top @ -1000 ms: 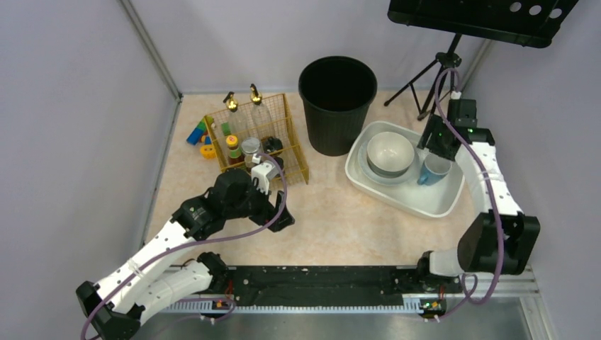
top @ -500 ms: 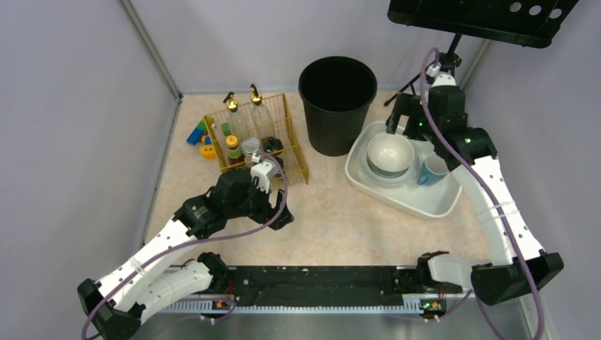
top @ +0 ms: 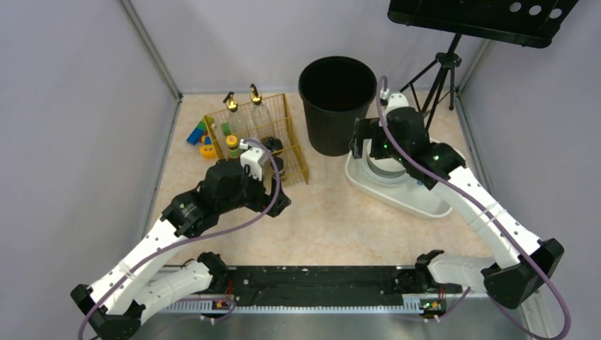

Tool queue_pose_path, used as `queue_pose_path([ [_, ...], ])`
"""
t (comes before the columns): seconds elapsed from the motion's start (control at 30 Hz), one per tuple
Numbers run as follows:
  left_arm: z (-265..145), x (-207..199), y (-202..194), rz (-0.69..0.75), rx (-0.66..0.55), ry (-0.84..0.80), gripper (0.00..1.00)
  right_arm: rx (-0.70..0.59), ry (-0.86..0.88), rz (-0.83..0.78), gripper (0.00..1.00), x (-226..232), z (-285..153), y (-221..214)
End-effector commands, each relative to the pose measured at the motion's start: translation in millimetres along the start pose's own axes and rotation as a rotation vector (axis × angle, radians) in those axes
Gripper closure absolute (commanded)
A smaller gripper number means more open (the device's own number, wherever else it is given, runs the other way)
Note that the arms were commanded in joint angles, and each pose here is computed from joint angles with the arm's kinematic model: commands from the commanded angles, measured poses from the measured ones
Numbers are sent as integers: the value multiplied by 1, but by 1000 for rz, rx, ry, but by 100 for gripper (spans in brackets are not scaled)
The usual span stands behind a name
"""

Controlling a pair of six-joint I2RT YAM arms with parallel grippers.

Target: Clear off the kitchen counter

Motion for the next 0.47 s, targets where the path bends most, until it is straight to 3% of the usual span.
queue_pose_path([
  [0.0, -18, 2, 42, -10, -125, 38, 1, -78, 175, -28, 1, 44, -9, 2],
  [0.3, -25, -6, 75, -78, -224, 8, 2, -87, 352, -99, 1, 89, -42, -16],
  [0.43, -23, -8, 76, -86, -219, 0, 2, -84, 222, -105, 1, 68, -33, -17],
])
Point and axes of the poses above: each gripper's point midway between its finger pads, its own z axis out along the fingers, its own x axis along the line the jaws close on, y = z × x, the point moved 1 cm from there along -z, back along the fingers, and after that the axes turned 14 degrees about z, right-handed, at the moved point
